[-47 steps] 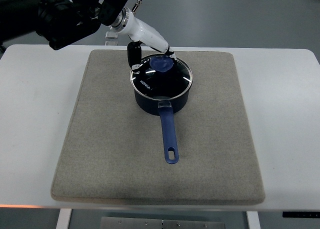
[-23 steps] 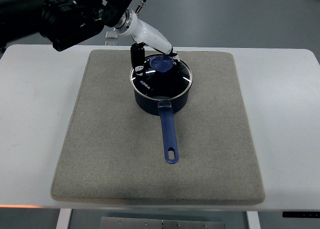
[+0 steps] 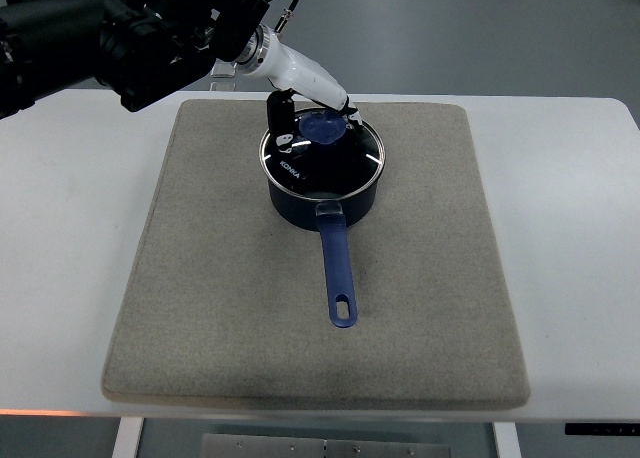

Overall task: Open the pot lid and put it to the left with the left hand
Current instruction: 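Lower the left hand onto the blue knob of the glass lid, then close the left hand fingers around the blue lid knob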

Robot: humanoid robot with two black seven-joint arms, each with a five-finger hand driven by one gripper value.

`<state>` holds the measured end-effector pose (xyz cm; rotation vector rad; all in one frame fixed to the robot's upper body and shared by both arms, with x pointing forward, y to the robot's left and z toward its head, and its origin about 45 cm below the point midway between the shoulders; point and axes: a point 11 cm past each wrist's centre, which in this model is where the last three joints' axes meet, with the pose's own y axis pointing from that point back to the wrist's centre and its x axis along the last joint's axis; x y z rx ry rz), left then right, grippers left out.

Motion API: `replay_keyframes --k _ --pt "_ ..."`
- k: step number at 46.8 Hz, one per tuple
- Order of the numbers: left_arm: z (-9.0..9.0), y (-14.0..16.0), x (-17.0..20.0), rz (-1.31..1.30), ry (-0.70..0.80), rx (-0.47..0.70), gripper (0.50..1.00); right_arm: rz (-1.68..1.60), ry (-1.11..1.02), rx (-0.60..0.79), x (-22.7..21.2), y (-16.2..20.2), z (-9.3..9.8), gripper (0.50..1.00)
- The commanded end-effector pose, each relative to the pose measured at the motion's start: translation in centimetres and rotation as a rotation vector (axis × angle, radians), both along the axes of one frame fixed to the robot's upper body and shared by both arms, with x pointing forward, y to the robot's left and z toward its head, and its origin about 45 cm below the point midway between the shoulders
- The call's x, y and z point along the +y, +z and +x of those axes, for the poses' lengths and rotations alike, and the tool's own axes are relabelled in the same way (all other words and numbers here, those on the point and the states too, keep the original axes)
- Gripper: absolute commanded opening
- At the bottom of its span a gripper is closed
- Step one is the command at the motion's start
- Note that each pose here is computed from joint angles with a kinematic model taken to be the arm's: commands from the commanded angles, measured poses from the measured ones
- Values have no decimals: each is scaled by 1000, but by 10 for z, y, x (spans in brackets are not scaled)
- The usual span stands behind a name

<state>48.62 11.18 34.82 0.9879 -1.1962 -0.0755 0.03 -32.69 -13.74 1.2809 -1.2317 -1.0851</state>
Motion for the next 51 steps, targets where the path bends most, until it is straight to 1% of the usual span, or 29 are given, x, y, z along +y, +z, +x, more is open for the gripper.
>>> replay_keyframes --k 1,11,13,20,25,27,30,34,35,39,47,51 --pt "1 1 -1 -3 -5 -12 958 0 -1 0 0 0 0 917" --pt "1 2 -2 -7 -9 -16 958 0 -1 0 0 0 0 915" --pt "1 3 -2 -10 -8 -16 945 0 -1 0 0 0 0 915" --pt "0 4 -5 -25 -9 -14 941 0 -1 0 0 0 0 917" --pt "0 5 -8 -38 -11 -13 896 0 1 0 0 0 0 915" --pt "0 6 -9 -38 -13 -14 855 0 1 0 0 0 0 915" --pt "0 6 -9 -38 -13 -14 823 0 -1 0 0 0 0 917" --pt "0 6 -9 -35 -14 -17 812 0 -1 0 0 0 0 915" --pt "0 6 -9 -34 -15 -17 799 0 1 0 0 0 0 917" --pt "0 4 -8 -23 -18 -18 793 0 -1 0 0 0 0 917" --pt "0 6 -7 -17 -19 -23 799 0 -1 0 0 0 0 917" --pt "0 6 -8 -16 -20 -25 791 0 -1 0 0 0 0 915"
